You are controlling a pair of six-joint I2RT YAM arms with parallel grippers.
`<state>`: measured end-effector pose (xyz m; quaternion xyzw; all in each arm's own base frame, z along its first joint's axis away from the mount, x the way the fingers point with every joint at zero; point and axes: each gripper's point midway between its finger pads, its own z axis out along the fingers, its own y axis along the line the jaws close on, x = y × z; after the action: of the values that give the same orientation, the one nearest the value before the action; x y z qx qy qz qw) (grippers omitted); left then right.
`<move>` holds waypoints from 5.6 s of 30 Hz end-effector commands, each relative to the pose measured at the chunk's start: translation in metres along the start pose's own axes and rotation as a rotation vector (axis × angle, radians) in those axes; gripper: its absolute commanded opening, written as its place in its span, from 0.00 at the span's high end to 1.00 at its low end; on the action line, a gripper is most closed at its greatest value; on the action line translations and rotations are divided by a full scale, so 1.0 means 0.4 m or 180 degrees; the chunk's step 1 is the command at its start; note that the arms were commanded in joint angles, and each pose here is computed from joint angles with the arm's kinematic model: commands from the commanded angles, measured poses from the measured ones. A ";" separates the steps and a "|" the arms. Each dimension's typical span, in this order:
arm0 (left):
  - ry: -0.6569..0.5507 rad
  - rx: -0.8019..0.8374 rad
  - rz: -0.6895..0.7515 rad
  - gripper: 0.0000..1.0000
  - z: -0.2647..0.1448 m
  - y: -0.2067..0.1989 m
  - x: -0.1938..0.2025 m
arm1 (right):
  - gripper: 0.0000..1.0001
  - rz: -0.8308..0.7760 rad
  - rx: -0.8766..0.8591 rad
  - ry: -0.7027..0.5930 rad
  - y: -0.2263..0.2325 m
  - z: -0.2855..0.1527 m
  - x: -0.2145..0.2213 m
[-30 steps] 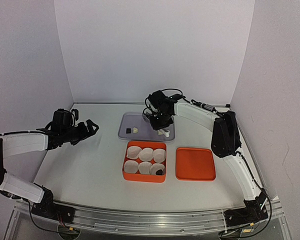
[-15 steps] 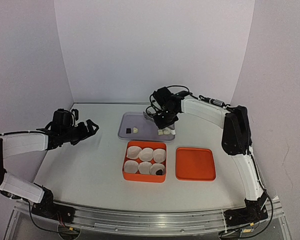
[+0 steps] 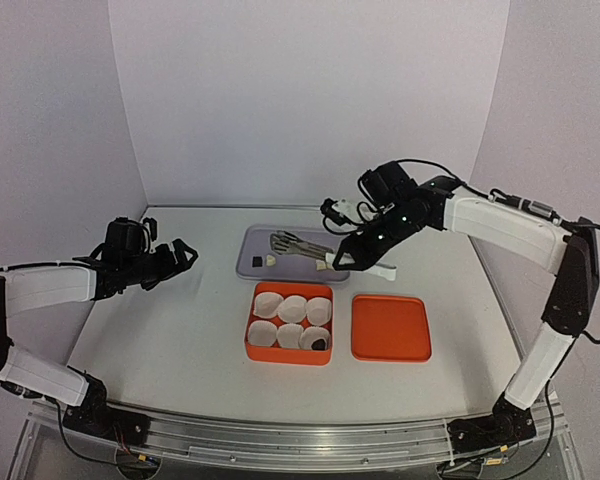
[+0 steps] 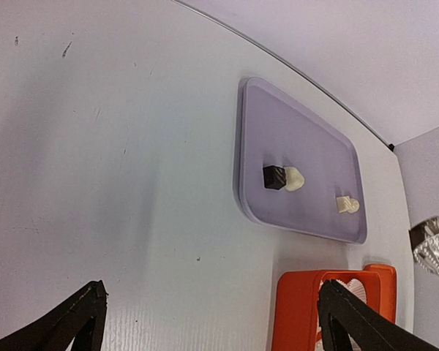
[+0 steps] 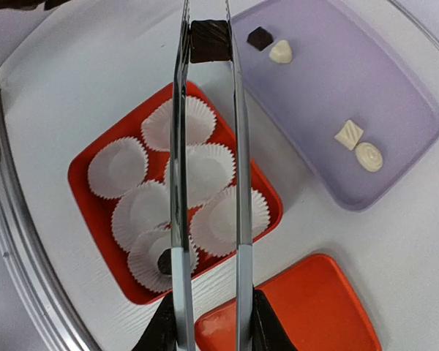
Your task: Pack the chocolate
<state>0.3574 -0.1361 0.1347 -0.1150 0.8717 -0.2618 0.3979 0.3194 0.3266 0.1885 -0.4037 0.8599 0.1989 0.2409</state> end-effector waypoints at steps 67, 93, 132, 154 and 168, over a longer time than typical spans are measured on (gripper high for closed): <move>-0.0136 -0.0062 0.0100 0.00 -0.014 -0.013 -0.043 | 0.78 -0.0744 -0.0724 0.1135 0.115 0.063 0.234; -0.0154 0.0010 0.0097 0.00 -0.015 -0.027 -0.051 | 0.69 -0.0948 -0.0600 0.0700 0.128 -0.039 0.152; -0.0008 -0.0262 0.0011 0.00 -0.026 0.008 -0.032 | 0.62 -0.1797 0.0235 0.0302 -0.185 0.268 -0.186; 0.0040 -0.0310 -0.0011 0.00 -0.023 0.025 -0.011 | 0.58 -0.1759 0.0231 0.0255 -0.229 0.336 -0.192; 0.0050 -0.0322 -0.0022 0.00 -0.020 0.030 -0.007 | 0.59 -0.1720 0.0104 0.0170 -0.221 0.355 -0.197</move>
<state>0.3547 -0.1243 0.1322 -0.1297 0.8880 -0.2221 0.3812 0.4618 0.3872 0.0950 -0.6195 0.7419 0.0854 0.2417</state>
